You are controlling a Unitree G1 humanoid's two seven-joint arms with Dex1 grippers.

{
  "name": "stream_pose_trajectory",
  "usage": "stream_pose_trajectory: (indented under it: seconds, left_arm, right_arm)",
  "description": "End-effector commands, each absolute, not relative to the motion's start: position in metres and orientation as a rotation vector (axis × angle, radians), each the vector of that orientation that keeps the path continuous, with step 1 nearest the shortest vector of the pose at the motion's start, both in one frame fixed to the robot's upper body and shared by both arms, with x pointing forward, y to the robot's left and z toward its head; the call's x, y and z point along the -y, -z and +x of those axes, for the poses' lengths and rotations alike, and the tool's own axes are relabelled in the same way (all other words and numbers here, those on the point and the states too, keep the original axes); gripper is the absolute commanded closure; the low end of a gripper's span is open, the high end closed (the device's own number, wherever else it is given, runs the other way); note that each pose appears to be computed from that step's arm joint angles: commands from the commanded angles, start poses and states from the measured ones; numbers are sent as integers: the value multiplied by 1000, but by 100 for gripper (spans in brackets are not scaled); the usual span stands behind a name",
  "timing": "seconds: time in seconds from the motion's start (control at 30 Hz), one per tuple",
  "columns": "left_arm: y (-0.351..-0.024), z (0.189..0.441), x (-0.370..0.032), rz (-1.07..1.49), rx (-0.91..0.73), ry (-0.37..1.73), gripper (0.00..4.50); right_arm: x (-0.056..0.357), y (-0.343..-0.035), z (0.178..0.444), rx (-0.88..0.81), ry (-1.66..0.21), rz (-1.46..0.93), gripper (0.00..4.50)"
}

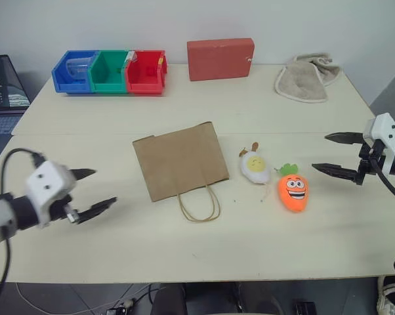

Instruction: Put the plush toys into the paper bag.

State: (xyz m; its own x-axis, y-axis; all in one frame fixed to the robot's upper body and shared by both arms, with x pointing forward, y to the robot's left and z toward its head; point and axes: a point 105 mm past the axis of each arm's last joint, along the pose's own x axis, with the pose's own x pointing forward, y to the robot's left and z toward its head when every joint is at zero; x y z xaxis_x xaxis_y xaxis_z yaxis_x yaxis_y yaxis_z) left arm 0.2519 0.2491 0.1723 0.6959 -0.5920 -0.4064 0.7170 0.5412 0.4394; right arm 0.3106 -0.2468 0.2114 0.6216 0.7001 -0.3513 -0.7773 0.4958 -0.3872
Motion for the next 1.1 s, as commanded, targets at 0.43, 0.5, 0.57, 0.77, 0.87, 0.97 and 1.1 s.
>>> stream_pose_trajectory:
  seconds: [0.43,0.5,0.57,0.77,0.87,0.97,1.1]
  left_arm:
    - [-133,256,-139,747,-126,1323,12]
    - [-130,258,-136,757,-115,1335,12]
    - [-126,260,-133,754,-113,1358,12]
    - [-115,274,-118,784,-52,1391,67]
    - [-109,277,-113,814,-35,1411,156]
    - [-103,274,-110,818,-33,1445,258]
    - [-101,274,-112,817,-31,1450,383]
  right_arm:
    - [144,-216,238,-126,-1244,-459,0]
    - [141,-216,234,-129,-1247,-449,0]
    - [137,-214,231,-136,-1249,-438,0]
    - [135,-211,226,-151,-1240,-422,0]
    - [135,-209,224,-158,-1242,-417,0]
    - [134,-209,222,-162,-1245,-413,0]
    - [135,-208,221,-163,-1240,-411,0]
